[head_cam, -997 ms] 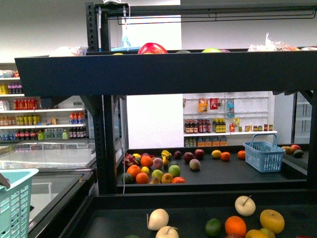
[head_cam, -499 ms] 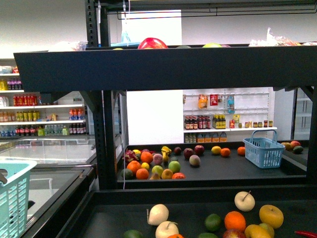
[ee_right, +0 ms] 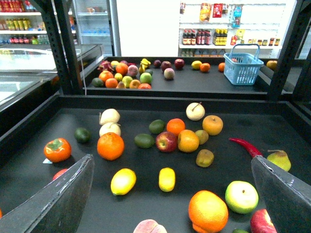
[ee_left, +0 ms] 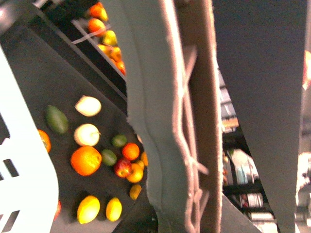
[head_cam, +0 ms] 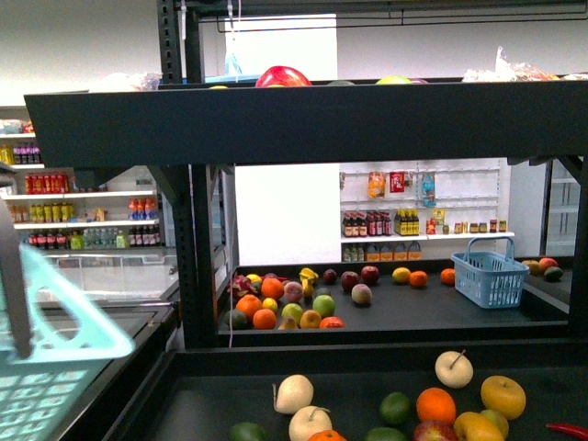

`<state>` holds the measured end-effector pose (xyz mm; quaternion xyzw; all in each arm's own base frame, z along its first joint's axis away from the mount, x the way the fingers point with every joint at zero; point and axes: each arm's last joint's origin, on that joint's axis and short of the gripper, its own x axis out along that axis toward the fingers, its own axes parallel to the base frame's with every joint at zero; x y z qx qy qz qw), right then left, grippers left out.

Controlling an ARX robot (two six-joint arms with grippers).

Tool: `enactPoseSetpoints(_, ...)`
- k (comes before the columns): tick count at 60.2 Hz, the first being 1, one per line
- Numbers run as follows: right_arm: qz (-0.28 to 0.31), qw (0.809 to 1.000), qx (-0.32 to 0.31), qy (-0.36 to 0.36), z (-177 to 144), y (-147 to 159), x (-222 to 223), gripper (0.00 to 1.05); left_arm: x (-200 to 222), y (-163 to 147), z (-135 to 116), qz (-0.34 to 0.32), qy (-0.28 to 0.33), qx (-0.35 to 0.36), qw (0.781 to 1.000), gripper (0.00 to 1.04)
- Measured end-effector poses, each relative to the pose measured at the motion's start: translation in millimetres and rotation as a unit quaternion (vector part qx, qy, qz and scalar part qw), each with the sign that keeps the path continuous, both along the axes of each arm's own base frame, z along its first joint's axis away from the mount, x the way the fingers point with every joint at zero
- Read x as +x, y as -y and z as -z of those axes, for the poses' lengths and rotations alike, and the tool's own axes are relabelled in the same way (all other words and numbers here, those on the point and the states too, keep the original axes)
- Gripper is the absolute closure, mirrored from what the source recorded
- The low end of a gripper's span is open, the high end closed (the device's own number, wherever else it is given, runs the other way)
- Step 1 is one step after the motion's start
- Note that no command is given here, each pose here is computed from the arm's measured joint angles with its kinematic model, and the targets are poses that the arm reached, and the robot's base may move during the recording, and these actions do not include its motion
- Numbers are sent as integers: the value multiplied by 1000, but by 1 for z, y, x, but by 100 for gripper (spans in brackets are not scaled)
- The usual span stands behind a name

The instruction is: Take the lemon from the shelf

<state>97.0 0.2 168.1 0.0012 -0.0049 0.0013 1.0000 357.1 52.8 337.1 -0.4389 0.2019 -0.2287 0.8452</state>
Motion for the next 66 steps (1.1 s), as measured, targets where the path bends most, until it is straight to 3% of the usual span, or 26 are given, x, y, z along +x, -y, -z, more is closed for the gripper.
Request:
enactPoseSetpoints(18, 0, 1000, 0, 0, 0, 0, 0, 7, 1, 82, 22, 135, -1, 2, 991, 96)
enactPoseSetpoints(46, 0, 1000, 0, 0, 0, 0, 0, 7, 44, 178, 39, 209, 16, 7, 978, 96)
enactPoseSetpoints(66, 0, 1000, 0, 0, 0, 0, 0, 7, 54, 226, 51, 238, 11, -11, 971, 96)
